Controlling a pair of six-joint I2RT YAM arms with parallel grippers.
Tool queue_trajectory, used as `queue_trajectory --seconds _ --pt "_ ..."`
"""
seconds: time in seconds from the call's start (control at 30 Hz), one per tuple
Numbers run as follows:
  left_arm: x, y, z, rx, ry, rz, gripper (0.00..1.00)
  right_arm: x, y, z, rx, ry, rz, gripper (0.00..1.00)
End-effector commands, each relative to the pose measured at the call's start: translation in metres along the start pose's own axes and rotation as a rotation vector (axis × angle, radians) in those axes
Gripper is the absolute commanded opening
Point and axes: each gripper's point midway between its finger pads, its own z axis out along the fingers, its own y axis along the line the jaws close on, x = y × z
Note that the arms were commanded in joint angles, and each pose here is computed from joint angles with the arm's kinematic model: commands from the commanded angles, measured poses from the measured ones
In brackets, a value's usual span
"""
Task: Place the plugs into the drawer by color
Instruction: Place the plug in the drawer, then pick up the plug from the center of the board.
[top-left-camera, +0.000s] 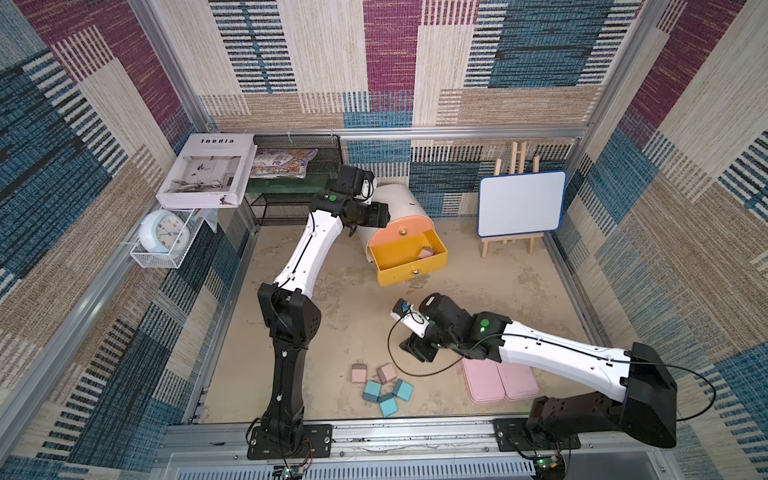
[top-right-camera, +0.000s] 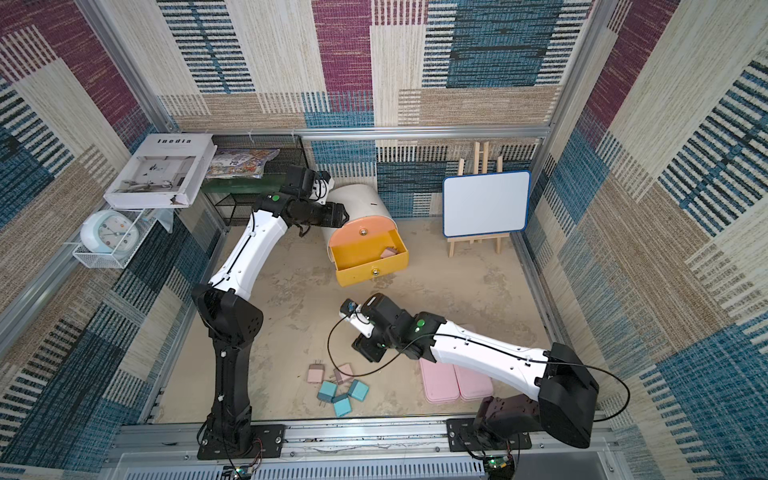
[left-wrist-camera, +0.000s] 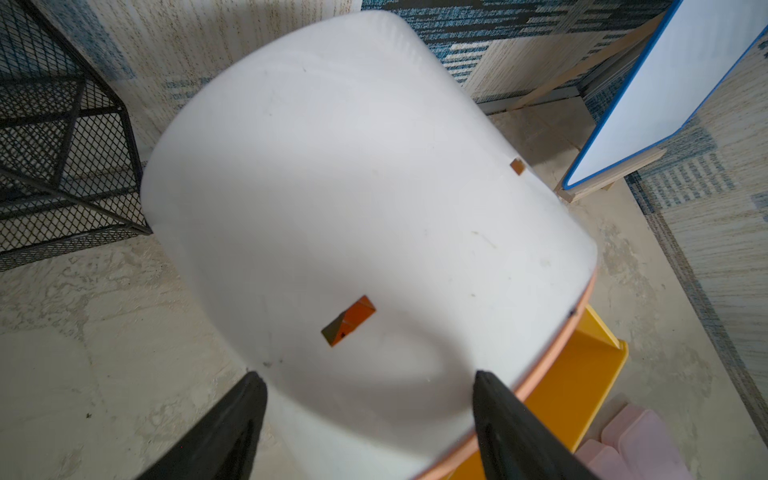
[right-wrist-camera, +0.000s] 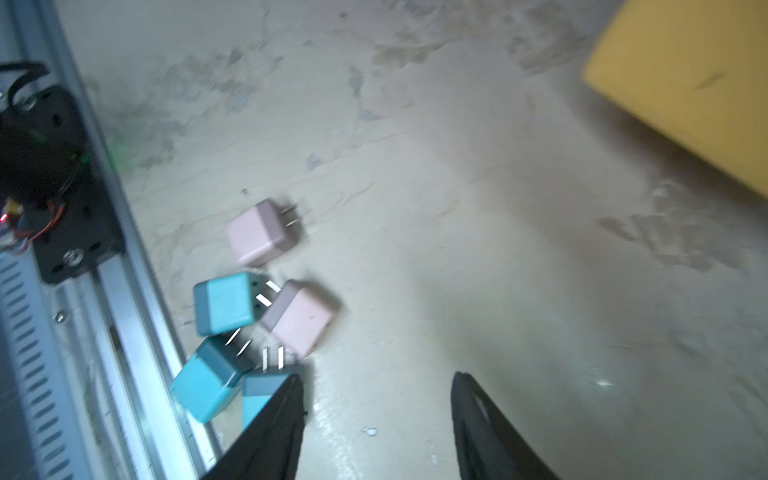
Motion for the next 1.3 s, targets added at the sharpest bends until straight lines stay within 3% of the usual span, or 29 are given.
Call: queue_trajectory --seconds 0.0,0.37,1.03,1.27 --pt "0.009 0.003 -0.003 -0.014 0.034 0.002 0.81 0.000 0.021 0.012 -0.031 -0.009 -0.031 0.64" --pt "0.012 0.000 -0.006 -0.002 0.042 -0.009 0.81 0.030 0.042 0.066 -0.070 0.136 -0.113 0.69" --pt "0.015 -0.003 -0.005 0.012 0.051 -0.022 0.81 0.042 0.044 0.107 -0.080 0.221 -0.165 0.71" --pt "0.016 -0.001 -0.003 0.007 0.056 -0.022 0.80 0.039 0.045 0.116 -0.088 0.231 -0.168 0.58"
